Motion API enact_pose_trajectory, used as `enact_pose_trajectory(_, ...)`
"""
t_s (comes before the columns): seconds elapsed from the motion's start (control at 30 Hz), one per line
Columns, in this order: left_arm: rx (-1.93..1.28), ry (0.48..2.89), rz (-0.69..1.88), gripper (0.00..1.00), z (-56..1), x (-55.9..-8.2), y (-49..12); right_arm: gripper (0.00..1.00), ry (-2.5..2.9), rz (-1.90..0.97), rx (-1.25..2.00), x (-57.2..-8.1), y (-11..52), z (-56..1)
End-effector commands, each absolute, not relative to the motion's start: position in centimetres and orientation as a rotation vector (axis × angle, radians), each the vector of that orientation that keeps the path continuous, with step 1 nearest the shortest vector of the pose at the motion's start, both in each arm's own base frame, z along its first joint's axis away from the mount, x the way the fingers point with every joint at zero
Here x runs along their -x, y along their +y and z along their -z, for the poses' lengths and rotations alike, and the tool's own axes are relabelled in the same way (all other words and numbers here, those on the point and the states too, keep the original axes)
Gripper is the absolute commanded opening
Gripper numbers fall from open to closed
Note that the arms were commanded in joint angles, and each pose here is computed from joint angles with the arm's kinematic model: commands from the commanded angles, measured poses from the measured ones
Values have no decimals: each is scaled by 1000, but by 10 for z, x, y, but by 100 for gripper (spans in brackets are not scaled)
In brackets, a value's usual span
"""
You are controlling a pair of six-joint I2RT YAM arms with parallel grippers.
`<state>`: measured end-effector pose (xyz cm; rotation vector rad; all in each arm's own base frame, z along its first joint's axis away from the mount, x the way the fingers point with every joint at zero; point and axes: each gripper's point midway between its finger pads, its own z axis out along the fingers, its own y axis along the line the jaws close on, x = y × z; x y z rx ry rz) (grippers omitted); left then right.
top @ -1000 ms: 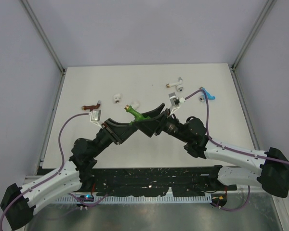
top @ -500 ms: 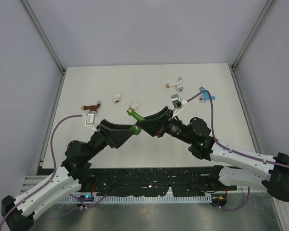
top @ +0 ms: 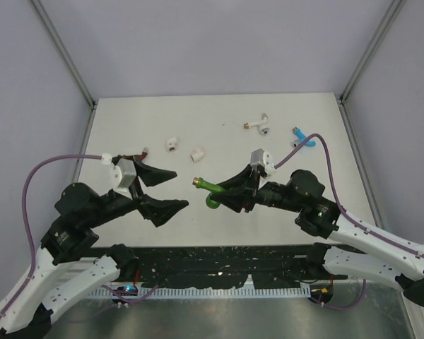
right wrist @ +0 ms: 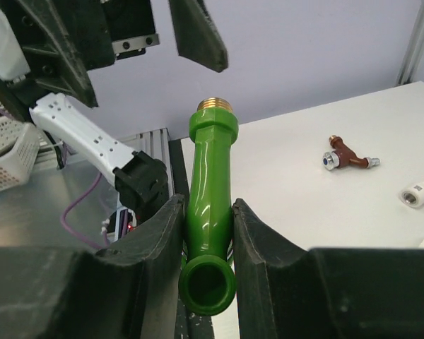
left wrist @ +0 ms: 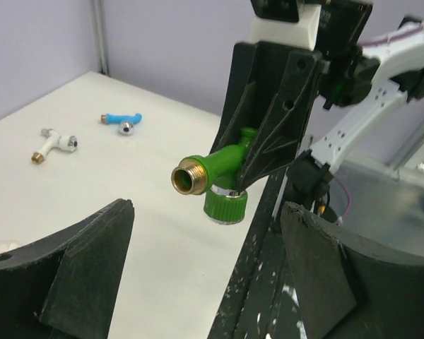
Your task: Install the water faucets
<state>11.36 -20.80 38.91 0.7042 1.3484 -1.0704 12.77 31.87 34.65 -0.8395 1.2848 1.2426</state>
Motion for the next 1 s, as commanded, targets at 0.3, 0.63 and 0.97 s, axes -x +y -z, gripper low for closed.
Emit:
enact_pose_trajectory(0.3, -1379, 1264, 956, 81, -380, -105, -242, 5, 1039, -962, 1106, -129, 312, -381)
enact_pose_trajectory(0.63, -1390, 1248, 1000, 70, -375, -140, -249, 5, 986, -831, 1205, -158, 321, -382)
enact_pose_trajectory(0.97, -1341, 1272, 1032, 61, -355, -160, -252, 5, 967, -886, 1265, -183, 335, -371)
